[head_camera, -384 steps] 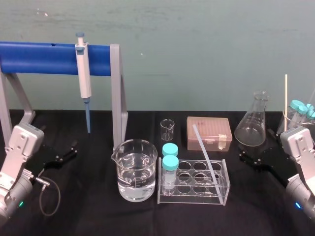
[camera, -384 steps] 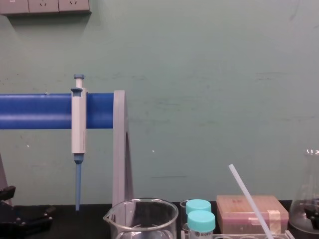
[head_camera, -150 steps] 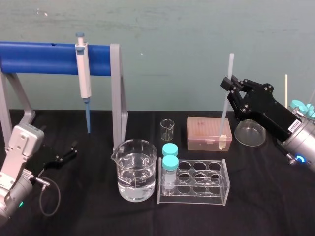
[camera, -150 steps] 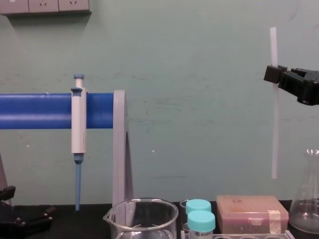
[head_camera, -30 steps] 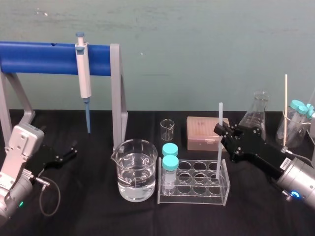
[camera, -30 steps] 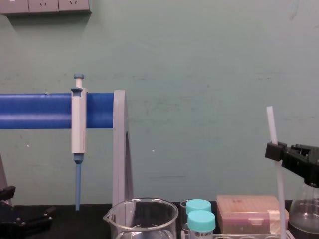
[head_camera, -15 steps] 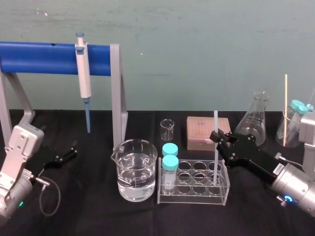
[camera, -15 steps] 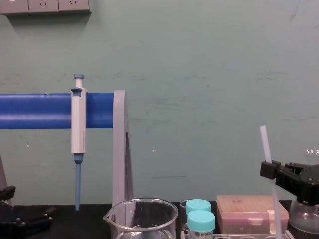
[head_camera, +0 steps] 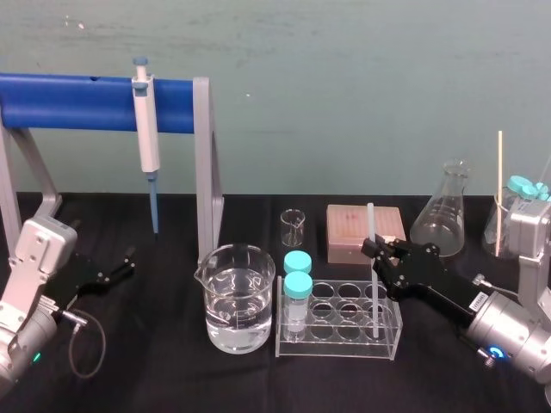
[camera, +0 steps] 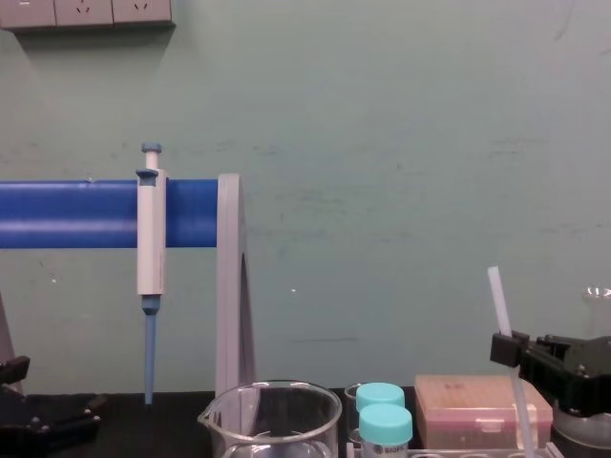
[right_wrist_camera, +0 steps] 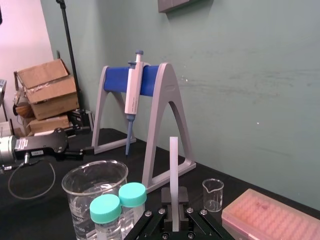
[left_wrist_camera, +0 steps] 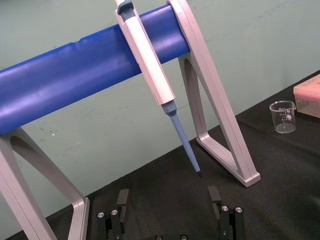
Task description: Pick up the stirring rod with one hand, then place it down.
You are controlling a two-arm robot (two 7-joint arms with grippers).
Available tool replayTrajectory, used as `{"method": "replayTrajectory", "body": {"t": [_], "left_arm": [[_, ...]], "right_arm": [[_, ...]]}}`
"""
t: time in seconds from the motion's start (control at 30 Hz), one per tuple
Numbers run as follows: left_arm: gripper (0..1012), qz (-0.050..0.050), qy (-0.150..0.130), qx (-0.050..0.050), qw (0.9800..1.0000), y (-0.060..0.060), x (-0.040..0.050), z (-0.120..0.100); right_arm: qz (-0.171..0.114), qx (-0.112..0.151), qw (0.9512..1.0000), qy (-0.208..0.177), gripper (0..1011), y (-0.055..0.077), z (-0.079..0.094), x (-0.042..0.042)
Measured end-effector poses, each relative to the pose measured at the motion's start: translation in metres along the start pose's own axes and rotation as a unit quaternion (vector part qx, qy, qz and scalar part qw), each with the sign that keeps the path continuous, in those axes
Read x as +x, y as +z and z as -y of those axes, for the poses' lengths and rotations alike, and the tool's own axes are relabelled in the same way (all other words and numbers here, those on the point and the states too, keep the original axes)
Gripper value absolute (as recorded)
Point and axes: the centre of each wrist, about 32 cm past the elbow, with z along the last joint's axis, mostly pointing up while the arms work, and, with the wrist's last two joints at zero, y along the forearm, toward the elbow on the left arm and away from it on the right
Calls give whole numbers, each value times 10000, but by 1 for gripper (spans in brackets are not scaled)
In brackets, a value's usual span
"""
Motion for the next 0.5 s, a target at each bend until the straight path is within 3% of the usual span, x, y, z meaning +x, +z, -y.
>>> {"method": "replayTrajectory", "body": {"t": [0.5], "left_arm": [[1000, 0, 0, 0, 10000, 0, 0, 0]], "right_arm": [[58, -175, 9998, 48, 70, -32, -17, -2]]}}
